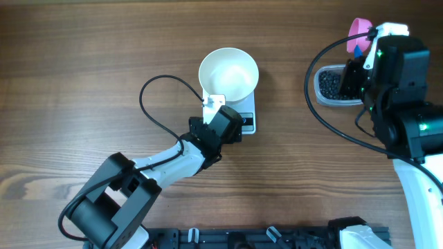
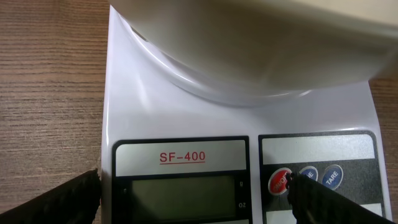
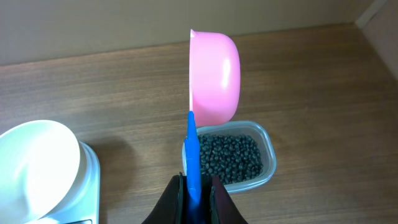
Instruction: Scoop item into bowl and weigh 150g on scale
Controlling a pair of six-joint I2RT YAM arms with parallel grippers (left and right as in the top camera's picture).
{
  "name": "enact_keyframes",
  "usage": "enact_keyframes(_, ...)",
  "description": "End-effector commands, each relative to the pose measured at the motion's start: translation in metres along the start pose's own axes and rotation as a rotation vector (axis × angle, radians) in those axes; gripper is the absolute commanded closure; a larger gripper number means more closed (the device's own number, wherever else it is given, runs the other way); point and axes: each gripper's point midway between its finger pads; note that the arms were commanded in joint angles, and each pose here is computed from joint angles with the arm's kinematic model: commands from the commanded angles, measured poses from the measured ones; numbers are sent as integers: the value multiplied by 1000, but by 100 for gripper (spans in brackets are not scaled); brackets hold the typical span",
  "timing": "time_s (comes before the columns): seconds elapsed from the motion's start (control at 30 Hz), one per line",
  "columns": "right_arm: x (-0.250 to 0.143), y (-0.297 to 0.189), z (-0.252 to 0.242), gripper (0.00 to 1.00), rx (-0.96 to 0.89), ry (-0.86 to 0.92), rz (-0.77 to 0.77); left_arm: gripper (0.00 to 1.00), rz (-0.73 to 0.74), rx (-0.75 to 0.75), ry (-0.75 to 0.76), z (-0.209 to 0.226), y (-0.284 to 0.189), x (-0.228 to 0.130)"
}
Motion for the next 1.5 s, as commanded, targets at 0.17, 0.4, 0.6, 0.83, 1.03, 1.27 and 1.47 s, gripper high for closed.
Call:
enact_keyframes(0.17,8,-4,0,96,9,9,-21,0,13,31,1,6,8,-9)
enact_keyframes(0.4,8,-4,0,96,9,10,-21,0,13,32,1,6,10,-10)
enact_keyframes(0.6,8,-4,0,96,9,10,-21,0,10,30,0,6,10,-9)
enact_keyframes(0.83,6,-4,0,96,8,9,-15,0,3,56,-35,20,14,-1)
enact_keyframes(1.03,6,-4,0,96,8,8,-14,0,56,-15,-42,10,15,-8)
enact_keyframes(1.27,6,-4,0,96,8,8,-15,0,93,-76,-24,0,14,-14)
enact_keyframes(1.47,6,-4,0,96,8,8,-14,0,86,-66,9,2,15,-13)
Point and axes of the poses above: each gripper's point midway between its finger pads, its own y axis out along the fingers, its own z axis along the line the jaws close on, x = y × z, and after that the axes turned 2 degrees about -y, right-handed
